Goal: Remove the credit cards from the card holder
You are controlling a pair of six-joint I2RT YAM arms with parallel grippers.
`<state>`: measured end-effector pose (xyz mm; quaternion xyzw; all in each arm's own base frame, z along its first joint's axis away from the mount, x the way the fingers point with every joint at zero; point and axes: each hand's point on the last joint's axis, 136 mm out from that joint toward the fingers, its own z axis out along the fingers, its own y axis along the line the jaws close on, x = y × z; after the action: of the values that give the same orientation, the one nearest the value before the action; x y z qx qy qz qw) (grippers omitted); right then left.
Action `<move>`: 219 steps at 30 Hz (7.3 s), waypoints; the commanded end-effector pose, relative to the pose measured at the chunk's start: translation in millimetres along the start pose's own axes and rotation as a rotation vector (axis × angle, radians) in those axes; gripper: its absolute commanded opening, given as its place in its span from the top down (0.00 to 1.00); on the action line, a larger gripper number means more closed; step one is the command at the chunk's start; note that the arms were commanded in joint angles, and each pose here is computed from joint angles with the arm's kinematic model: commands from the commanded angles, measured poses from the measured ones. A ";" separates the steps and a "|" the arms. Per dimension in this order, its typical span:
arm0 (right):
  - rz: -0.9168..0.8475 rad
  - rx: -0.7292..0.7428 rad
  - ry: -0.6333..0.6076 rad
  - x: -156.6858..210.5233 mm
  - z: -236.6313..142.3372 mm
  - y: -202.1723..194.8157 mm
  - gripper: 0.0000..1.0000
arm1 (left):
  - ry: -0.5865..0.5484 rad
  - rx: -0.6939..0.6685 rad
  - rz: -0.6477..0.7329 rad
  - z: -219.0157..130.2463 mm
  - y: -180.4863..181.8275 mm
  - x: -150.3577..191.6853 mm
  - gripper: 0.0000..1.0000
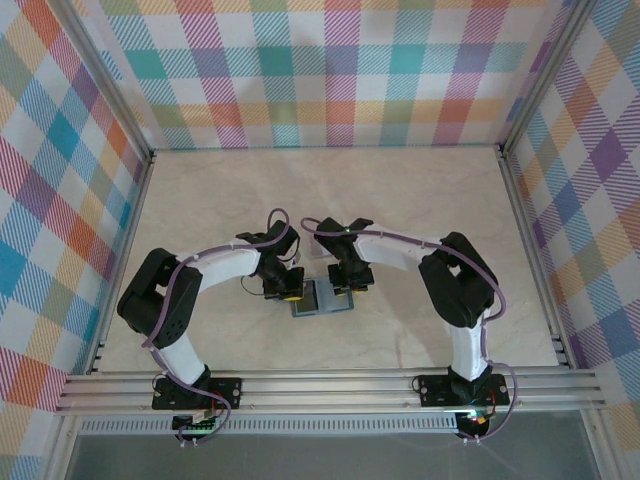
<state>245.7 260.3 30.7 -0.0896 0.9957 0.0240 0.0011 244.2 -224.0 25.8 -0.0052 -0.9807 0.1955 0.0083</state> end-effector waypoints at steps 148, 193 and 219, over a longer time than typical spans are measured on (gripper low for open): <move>0.281 -0.740 0.092 -14.8 -5.3 70.2 0.90 | -0.128 -0.100 0.059 -32.3 -24.5 1.1 0.98; 0.165 -0.642 0.106 -9.2 2.5 131.1 0.74 | -0.026 0.003 -0.134 -13.0 44.2 3.7 0.99; 0.086 -0.544 0.051 -8.9 -14.9 117.7 0.72 | 0.021 -0.028 -0.134 -7.5 52.6 15.6 0.98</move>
<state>235.6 373.3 31.5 -0.0298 0.9610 0.2691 -0.0556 243.4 -181.9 24.3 0.0548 -0.9789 0.1969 0.0024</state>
